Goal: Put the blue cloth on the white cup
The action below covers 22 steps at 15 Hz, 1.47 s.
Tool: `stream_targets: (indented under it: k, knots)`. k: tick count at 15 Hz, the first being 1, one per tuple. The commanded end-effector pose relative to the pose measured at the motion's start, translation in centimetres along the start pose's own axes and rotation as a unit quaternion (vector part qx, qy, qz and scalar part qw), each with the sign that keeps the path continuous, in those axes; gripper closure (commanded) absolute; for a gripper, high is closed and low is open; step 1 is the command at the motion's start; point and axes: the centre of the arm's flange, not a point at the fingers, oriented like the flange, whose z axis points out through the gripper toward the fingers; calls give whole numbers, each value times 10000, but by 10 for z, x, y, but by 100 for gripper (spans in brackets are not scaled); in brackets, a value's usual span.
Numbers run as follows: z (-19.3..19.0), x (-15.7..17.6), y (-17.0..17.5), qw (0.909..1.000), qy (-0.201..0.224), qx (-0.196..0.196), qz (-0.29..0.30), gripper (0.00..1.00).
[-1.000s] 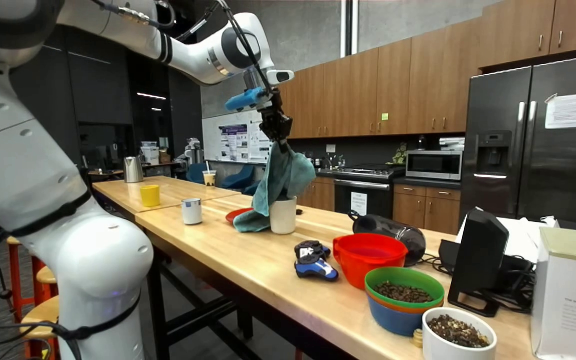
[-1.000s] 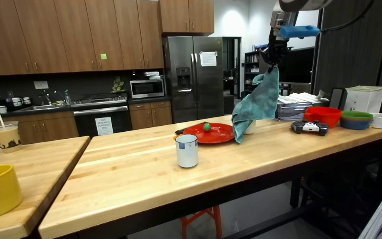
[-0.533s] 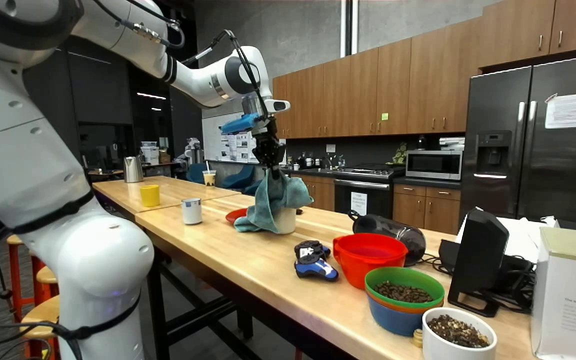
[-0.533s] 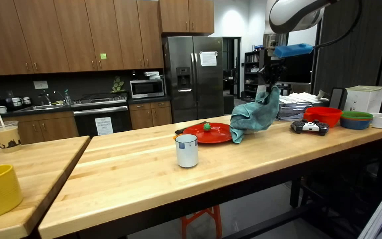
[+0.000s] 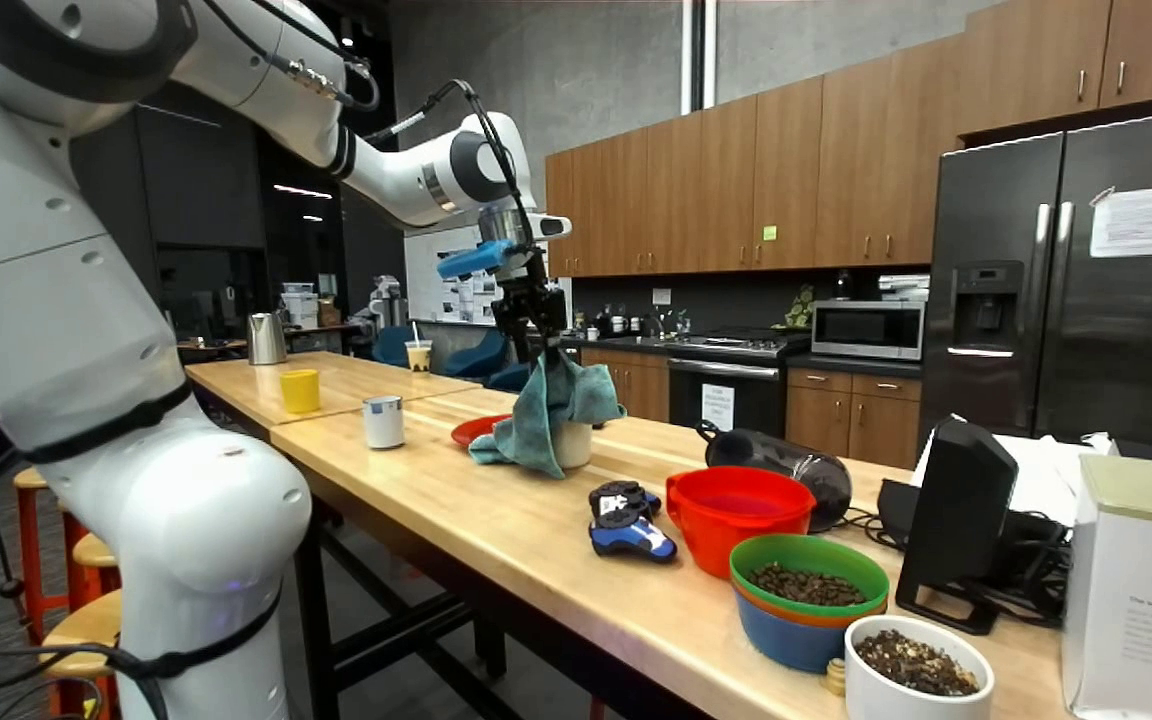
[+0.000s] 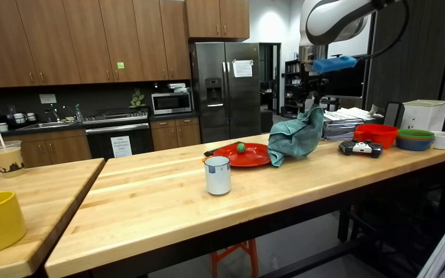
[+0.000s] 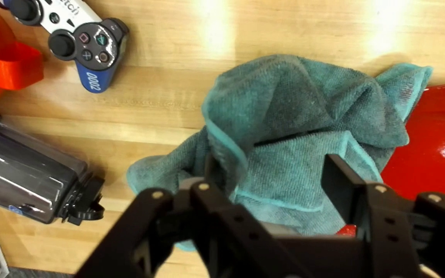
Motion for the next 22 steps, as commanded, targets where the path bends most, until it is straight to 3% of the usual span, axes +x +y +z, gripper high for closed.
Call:
stream_targets:
  k: [1, 6, 13, 22]
  knots:
    - [-14, 12, -1, 9999, 91, -32, -113, 2]
    - [-36, 19, -13, 9981, -42, 544, -268, 0]
    - [-57, 32, -44, 9933, -12, 991, -599, 0]
    - [-53, 20, -113, 9747, -375, 1651, -1457, 0]
